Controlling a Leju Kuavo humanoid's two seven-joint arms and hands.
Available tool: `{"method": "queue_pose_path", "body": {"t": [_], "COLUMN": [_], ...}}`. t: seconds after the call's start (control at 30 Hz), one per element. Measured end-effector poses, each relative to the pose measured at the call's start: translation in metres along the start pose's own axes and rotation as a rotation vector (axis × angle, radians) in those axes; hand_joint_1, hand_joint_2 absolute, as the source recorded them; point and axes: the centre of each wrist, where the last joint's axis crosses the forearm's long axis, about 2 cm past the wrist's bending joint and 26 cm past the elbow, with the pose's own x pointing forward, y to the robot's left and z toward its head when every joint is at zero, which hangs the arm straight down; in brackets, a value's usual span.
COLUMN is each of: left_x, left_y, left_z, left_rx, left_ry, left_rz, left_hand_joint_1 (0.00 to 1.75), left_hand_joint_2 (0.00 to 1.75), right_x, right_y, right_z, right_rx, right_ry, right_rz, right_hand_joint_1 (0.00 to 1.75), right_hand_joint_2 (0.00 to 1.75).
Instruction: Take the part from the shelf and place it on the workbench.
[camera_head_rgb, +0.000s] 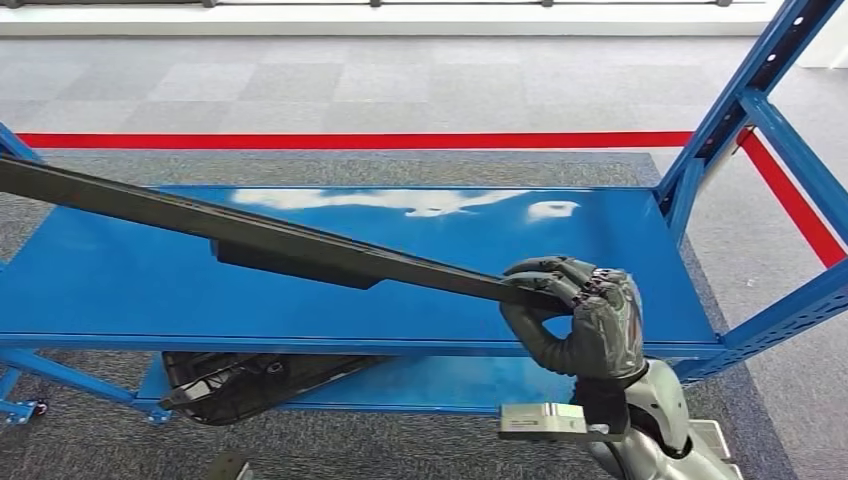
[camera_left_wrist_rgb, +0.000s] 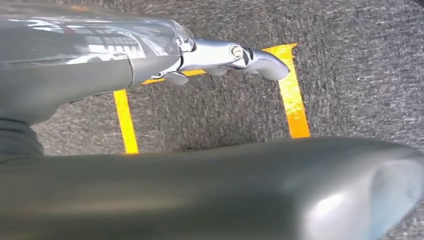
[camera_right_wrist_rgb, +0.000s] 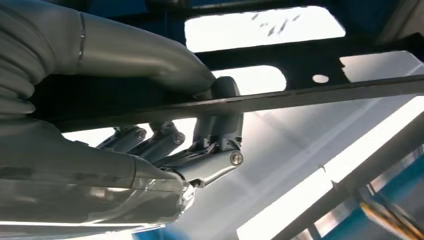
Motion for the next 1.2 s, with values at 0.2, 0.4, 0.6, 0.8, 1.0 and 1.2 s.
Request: {"method": "queue_pose_path", "body": {"t": [0.2,0.4,0.6,0.8,1.0,1.2], "left_x": [-0.005,-0.007,-0.009,-0.010,-0.010,-0.013], "left_y": [0.003,0.005,0.008,0.011,0.013,0.014], "left_z": [0.001,0.001,0.001,0.001,0.000,0.001], "left_rx": [0.025,0.040,0.051,0.062,0.077,0.082], "left_ry": [-0.009,-0.030,-0.017,0.011,0.022,0.043], "left_rz": [0.062,0.089,0.091,0.094,0.096,0.097], "left_hand_joint_1": [0.00,0.00,0.00,0.00,0.00,0.00], "left_hand_joint_2": [1.75,1.75,1.75,1.75,1.75,1.75], "right_x": [0.018,0.025,0.030,0.035,0.037,0.038], "right_y": [0.011,0.015,0.019,0.023,0.025,0.029], "right_z": [0.026,0.040,0.048,0.049,0.051,0.058], "right_rx": [0.143,0.209,0.222,0.211,0.209,0.228], "right_ry": [0.036,0.071,0.088,0.099,0.101,0.121], "right_rz": [-0.405,-0.540,-0.571,-0.617,-0.658,-0.734], "right_hand_joint_1": [1.75,1.75,1.75,1.75,1.75,1.75], "right_hand_joint_2": [1.75,1.75,1.75,1.75,1.75,1.75]}}
